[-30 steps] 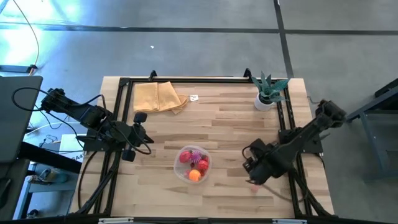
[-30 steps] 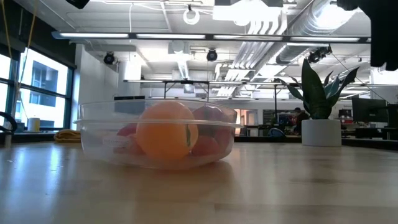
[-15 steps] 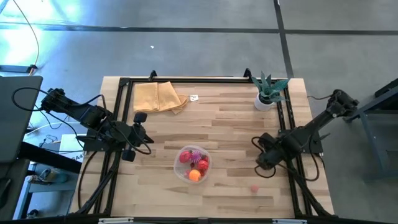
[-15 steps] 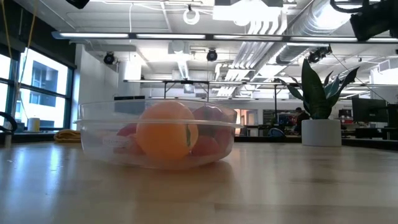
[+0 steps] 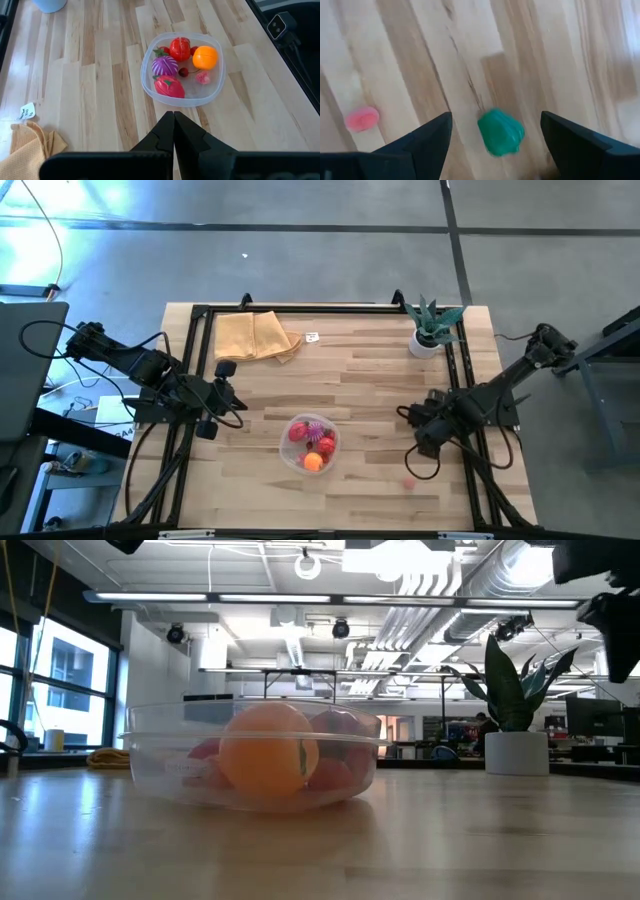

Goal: Pick and placing Produce into tupperware
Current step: Put the bell pepper into the bin

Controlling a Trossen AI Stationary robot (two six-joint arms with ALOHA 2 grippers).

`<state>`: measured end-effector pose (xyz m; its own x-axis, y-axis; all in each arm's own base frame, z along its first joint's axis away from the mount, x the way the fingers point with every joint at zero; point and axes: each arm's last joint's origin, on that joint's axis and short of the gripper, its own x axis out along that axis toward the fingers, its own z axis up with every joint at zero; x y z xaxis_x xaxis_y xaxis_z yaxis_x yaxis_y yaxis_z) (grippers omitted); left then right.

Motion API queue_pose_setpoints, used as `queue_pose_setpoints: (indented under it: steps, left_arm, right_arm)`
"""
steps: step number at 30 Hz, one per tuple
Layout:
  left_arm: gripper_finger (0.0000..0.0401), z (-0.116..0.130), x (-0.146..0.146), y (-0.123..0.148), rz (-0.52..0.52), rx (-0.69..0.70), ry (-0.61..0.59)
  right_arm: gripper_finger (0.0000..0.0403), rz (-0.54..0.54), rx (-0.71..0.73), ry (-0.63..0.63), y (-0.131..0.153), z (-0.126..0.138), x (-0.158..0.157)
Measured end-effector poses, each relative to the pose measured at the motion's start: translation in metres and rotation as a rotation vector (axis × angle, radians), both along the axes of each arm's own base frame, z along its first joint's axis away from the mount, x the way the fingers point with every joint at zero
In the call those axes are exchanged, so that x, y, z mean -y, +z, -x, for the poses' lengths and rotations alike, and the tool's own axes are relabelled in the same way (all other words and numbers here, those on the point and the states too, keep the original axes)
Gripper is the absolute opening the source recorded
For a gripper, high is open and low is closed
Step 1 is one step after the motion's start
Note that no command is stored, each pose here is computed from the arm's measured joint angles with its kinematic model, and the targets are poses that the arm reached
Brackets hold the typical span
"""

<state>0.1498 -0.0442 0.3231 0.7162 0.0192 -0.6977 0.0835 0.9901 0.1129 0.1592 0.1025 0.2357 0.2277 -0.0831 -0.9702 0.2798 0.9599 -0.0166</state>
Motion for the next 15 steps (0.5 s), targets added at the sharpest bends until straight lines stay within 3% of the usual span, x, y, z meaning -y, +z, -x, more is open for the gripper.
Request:
queue_pose_setpoints:
  steps: [7, 15]
  left_arm:
    - [0.0001, 0.0, 0.0, 0.0, 0.0, 0.0, 0.0]
    - [0.0001, 0.0, 0.0001, 0.0, 0.0, 0.0, 0.0]
  right_arm:
    - [0.0296, 0.022, 0.016, 0.163, 0.0005, -0.0027, -0.0019]
    - [0.0296, 0.003, -0.08, 0.212, -0.0008, 0.0036, 0.0002]
